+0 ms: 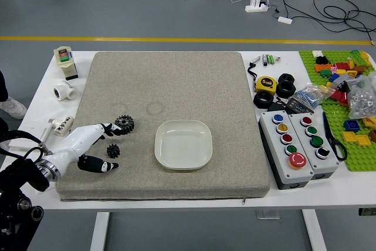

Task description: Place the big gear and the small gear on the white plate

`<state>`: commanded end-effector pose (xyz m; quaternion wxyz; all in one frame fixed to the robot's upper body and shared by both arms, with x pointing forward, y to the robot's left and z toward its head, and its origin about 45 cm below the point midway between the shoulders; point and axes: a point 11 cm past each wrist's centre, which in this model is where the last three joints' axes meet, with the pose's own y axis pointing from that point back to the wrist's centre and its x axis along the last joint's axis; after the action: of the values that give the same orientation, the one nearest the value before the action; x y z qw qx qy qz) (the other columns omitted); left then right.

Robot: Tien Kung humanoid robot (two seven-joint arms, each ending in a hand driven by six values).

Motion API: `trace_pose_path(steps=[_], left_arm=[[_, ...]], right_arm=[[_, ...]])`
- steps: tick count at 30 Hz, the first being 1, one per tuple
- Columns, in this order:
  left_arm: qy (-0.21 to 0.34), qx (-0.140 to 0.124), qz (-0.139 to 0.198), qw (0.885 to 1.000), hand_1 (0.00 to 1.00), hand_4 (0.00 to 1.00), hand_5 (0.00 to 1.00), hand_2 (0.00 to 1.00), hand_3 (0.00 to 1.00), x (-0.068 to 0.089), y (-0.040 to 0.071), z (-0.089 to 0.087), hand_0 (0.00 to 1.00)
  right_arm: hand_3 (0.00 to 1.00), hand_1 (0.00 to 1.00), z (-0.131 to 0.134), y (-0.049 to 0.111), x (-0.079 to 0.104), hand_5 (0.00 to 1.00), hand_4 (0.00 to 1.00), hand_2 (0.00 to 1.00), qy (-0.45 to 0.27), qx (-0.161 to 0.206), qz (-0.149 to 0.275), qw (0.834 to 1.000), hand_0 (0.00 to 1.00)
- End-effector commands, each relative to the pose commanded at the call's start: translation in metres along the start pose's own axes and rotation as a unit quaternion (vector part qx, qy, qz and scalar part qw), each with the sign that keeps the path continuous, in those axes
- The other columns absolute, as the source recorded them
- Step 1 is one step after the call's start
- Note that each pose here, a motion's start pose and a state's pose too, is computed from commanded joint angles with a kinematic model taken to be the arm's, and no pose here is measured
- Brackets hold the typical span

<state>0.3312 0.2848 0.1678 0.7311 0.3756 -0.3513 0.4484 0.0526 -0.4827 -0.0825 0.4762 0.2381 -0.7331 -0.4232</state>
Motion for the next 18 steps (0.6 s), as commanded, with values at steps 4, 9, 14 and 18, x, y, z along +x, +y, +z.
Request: trace_pose_path(steps=[4, 9, 14, 18], left_arm=[[0.001, 0.007, -0.001, 1.000, 0.556, 0.452, 0.002, 0.581, 0.575, -0.0010, -0.0022, -0.0018, 0.453], [0.002, 0.022, -0.009, 1.000, 0.427, 0.002, 0.002, 0.469, 0.498, -0.0033, -0.0047, -0.0050, 0.360], [0.004, 0.028, -0.016, 0.999, 0.427, 0.002, 0.002, 0.469, 0.498, -0.0066, -0.0059, -0.0061, 0.360], [0.005, 0.031, -0.019, 0.999, 0.347, 0.002, 0.002, 0.396, 0.444, -0.0072, -0.0059, -0.0074, 0.291]], right_arm=[[0.608, 0.635, -0.0008, 0.0002, -0.0005, 0.710, 0.832, 0.737, 0.000, 0.001, 0.000, 1.000, 0.619], [0.606, 0.633, -0.0027, 0.0005, -0.0010, 0.713, 0.827, 0.736, 0.002, 0.003, -0.001, 1.000, 0.618], [0.606, 0.633, -0.0041, 0.0007, -0.0010, 0.713, 0.827, 0.736, 0.006, 0.005, 0.000, 1.000, 0.618], [0.603, 0.631, -0.0050, 0.0008, -0.0009, 0.717, 0.823, 0.735, 0.008, 0.006, 0.001, 1.000, 0.616]])
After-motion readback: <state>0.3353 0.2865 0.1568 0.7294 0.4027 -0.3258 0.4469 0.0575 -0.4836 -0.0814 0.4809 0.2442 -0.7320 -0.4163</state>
